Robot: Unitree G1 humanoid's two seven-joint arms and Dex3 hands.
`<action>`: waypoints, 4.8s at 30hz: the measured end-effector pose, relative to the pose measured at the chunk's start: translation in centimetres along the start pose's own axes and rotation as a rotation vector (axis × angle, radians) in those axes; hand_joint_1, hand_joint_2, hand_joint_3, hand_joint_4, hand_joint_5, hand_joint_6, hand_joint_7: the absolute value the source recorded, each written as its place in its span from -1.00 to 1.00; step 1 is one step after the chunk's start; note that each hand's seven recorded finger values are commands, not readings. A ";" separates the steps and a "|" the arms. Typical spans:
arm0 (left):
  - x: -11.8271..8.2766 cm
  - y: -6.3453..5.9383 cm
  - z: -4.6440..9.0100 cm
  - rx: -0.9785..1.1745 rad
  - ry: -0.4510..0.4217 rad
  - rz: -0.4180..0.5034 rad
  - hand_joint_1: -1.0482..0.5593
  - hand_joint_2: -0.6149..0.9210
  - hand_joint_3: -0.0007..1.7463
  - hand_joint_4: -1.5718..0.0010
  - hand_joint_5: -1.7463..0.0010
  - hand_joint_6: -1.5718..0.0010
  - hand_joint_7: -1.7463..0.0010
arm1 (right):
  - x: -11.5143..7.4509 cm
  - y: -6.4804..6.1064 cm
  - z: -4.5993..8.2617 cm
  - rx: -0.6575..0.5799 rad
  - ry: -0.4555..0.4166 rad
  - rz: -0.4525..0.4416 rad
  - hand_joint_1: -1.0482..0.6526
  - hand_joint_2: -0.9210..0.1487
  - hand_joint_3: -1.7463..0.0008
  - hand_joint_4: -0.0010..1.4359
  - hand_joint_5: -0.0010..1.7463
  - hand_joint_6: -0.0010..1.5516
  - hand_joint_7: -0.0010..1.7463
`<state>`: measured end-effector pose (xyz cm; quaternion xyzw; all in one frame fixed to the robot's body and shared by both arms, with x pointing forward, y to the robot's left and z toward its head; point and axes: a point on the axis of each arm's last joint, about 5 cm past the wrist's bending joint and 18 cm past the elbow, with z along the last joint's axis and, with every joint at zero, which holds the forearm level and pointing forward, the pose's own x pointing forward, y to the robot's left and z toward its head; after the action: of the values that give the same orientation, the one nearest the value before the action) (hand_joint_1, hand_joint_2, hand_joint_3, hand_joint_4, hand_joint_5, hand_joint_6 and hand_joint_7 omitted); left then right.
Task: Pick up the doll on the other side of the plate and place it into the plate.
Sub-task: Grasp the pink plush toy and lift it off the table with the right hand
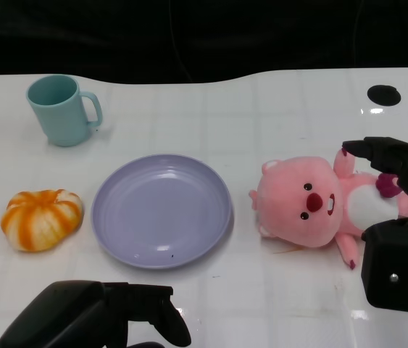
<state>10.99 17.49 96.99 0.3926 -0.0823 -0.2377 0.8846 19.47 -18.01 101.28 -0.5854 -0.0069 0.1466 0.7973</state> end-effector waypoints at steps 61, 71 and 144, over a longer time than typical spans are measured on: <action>0.2 -0.5 0.2 -0.025 0.024 0.005 0.04 1.00 -0.55 0.21 -0.86 0.09 -0.03 | 9.5 4.4 -1.5 -0.130 0.162 0.235 -0.63 -1.00 0.80 -0.66 -0.51 -0.41 -0.98; -0.1 -0.7 0.2 -0.033 0.042 0.000 0.03 1.00 -0.55 0.19 -0.81 0.08 -0.02 | 11.9 5.2 -1.2 -0.194 0.192 0.284 -0.75 -1.00 0.87 -0.73 -0.55 -0.48 -1.00; -1.2 0.2 0.9 -0.047 0.089 0.010 0.02 1.00 -0.59 0.22 -0.85 0.08 -0.01 | 13.6 7.5 -2.7 -0.016 0.165 -0.106 -0.11 -0.96 0.70 0.25 1.00 -0.16 0.85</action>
<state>9.73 17.58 97.81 0.3815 -0.0392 -0.2176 0.8975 31.26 -15.17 91.27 -0.6005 0.0265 0.0555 0.7972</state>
